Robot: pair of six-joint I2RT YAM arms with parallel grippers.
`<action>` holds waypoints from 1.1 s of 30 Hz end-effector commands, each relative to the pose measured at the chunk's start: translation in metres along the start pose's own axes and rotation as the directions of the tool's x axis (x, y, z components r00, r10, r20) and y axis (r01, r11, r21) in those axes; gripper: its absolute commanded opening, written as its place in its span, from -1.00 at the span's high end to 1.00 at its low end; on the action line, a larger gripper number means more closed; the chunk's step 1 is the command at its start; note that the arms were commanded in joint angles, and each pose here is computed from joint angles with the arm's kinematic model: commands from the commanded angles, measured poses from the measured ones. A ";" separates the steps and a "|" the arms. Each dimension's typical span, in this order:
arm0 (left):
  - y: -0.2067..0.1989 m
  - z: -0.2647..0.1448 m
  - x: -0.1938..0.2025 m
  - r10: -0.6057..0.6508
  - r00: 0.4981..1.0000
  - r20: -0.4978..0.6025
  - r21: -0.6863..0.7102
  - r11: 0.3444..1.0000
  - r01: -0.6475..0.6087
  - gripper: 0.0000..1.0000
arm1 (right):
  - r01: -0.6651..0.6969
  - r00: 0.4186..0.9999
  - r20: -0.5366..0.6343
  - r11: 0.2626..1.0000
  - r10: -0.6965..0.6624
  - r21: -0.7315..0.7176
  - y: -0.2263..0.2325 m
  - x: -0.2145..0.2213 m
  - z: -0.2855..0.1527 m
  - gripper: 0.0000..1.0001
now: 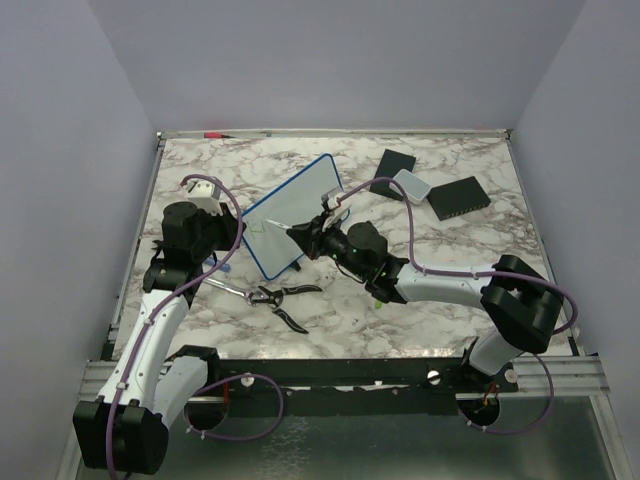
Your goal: Write a sentence on the whiteboard
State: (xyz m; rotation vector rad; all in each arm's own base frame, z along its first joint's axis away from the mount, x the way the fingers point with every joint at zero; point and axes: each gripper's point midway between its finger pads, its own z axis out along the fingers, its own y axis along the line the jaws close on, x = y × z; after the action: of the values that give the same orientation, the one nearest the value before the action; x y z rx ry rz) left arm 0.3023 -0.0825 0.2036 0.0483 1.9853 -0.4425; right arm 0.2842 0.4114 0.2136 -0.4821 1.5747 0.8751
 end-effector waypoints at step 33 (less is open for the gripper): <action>0.005 -0.003 0.001 0.016 1.000 -0.002 -0.032 0.999 -0.016 0.71 | -0.005 0.997 -0.074 0.999 0.009 0.047 -0.011 0.039 -0.001 0.98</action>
State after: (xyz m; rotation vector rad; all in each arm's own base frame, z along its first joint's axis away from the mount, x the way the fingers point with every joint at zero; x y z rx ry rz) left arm 0.3021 -0.0822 0.2031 0.0470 1.9872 -0.4410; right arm 0.2881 0.4129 0.1937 -0.4850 1.6149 0.8480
